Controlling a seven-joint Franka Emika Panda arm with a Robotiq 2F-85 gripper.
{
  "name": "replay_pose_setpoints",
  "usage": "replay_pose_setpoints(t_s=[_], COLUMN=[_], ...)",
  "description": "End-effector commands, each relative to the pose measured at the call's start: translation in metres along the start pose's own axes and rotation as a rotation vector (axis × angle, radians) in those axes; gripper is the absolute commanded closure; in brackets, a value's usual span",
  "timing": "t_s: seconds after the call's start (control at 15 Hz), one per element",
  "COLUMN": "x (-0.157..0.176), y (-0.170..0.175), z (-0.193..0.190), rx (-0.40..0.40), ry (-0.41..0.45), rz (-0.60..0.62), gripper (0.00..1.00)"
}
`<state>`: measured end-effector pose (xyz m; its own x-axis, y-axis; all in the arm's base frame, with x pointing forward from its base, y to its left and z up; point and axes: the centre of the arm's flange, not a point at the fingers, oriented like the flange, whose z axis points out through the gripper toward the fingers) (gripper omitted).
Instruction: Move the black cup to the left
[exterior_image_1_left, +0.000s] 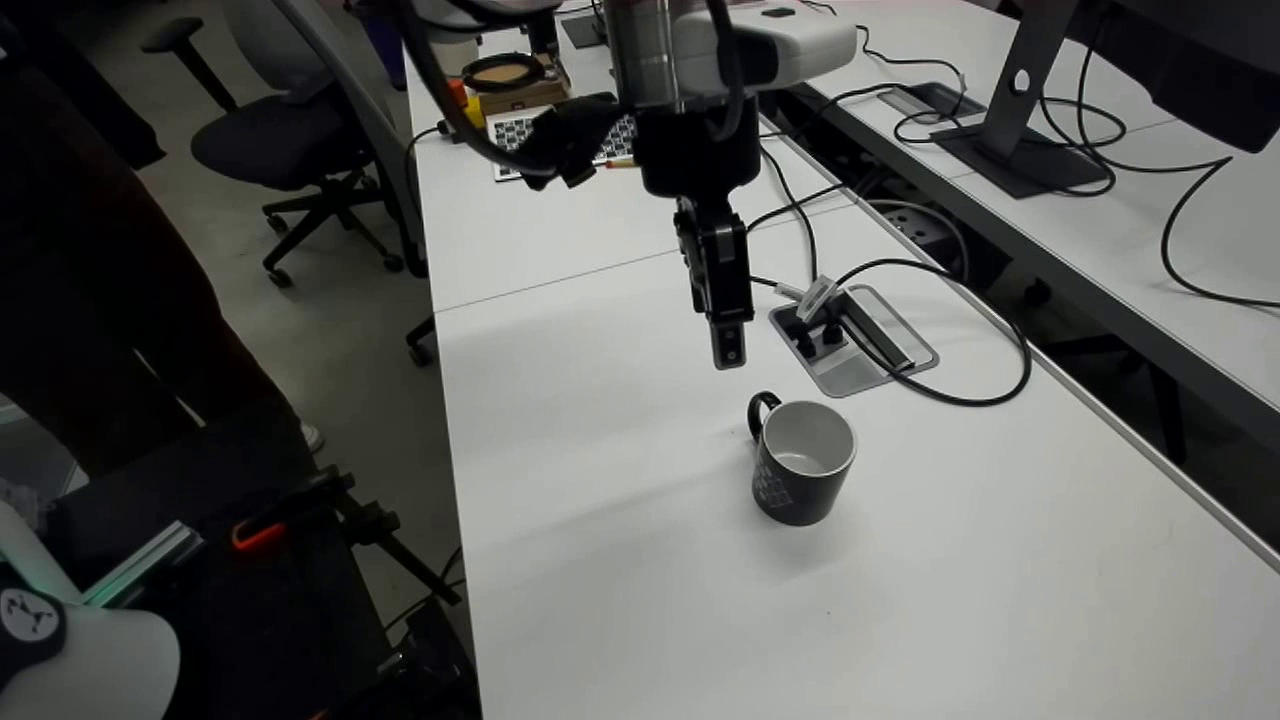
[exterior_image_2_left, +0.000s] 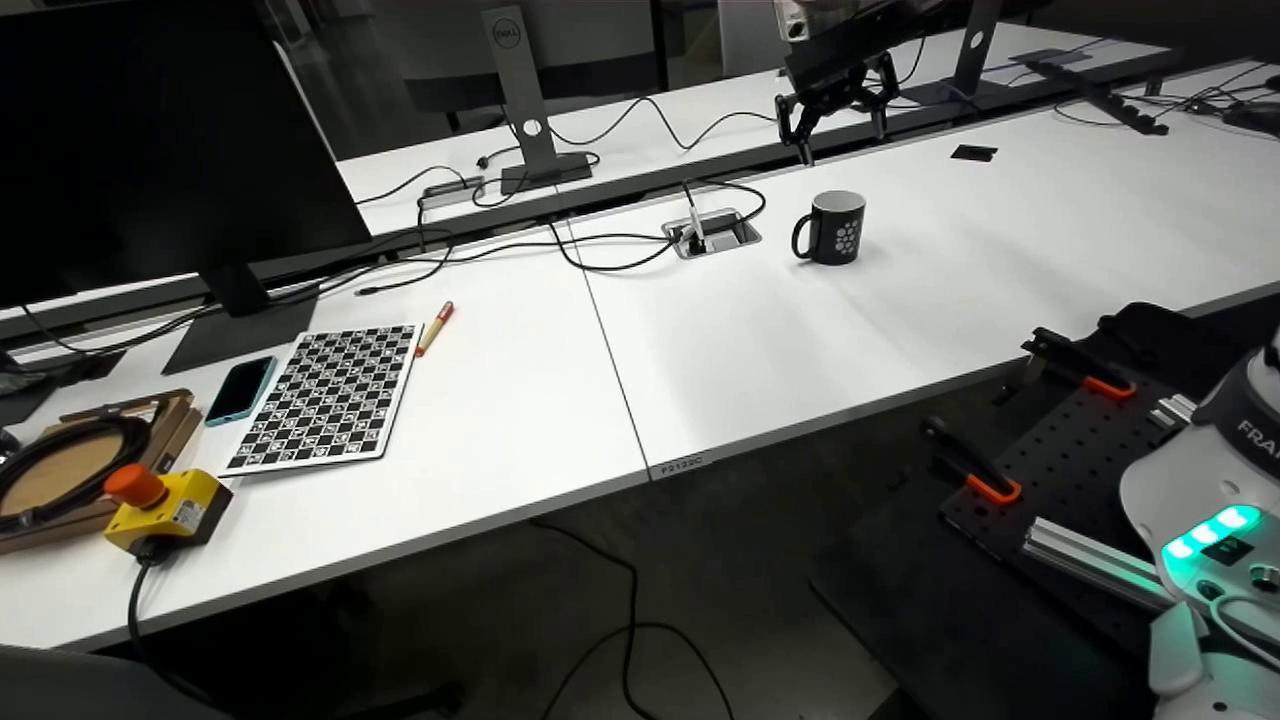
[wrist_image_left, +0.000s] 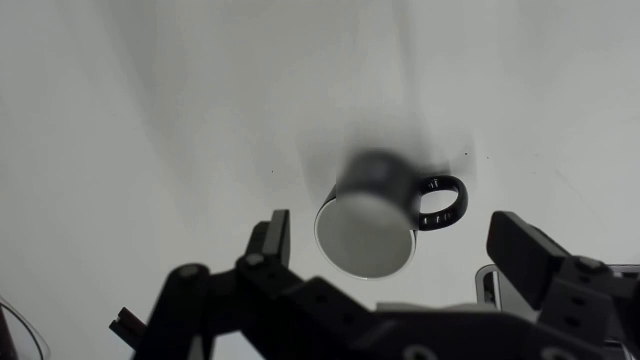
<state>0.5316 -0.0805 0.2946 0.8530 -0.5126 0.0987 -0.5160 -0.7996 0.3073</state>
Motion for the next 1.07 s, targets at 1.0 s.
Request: replay_pose_setpoints(t_s=[1.0], x=[0.045], y=[-0.007], z=[0.046], rx=[0.213], ry=[-0.046], rz=[0.155], gripper=[0.00])
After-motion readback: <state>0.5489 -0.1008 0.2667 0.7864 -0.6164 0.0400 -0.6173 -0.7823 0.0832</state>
